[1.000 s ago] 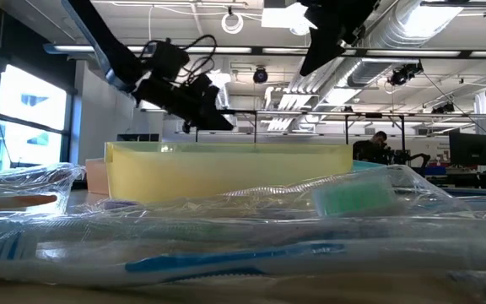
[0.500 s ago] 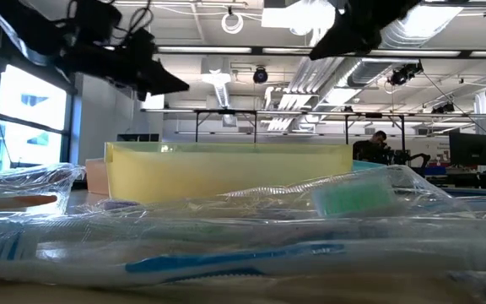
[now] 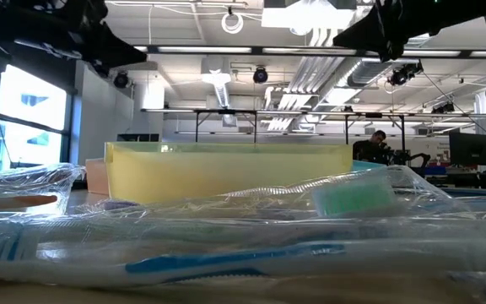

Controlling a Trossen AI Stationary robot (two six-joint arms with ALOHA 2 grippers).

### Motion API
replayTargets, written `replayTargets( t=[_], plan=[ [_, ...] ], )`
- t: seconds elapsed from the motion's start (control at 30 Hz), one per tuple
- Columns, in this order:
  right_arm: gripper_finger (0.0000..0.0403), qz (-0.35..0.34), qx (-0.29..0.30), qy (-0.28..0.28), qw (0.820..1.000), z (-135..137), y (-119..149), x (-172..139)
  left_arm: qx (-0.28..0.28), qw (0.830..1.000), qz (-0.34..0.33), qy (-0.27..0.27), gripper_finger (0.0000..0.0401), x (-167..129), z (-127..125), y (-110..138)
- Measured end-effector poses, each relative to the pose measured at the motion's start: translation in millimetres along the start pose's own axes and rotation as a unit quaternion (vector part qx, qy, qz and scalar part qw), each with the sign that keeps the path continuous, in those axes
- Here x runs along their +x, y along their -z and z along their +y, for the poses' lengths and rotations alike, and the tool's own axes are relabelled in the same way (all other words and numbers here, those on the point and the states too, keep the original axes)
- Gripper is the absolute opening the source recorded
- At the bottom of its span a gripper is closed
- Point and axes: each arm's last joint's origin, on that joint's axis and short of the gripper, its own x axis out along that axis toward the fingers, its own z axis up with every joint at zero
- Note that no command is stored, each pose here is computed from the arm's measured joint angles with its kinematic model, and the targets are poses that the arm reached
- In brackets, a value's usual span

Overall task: Pick & Place Toothbrushes
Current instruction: Put the purple toothbrush into the orange bin

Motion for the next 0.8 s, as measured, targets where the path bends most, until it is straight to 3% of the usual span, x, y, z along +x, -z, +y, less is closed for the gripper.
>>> replayTargets(
  t=[0.33,0.8],
  plan=[
    [0.0003,-0.012,0.012,-0.059,0.998,-1,18,-9,-0.014,0.998,0.015,0.060,0.0000,-11,-19,2],
    [0.0002,-0.019,0.047,-0.078,0.996,-1,47,-9,-0.026,0.992,0.074,0.104,0.0000,-3,-58,13]
  ],
)
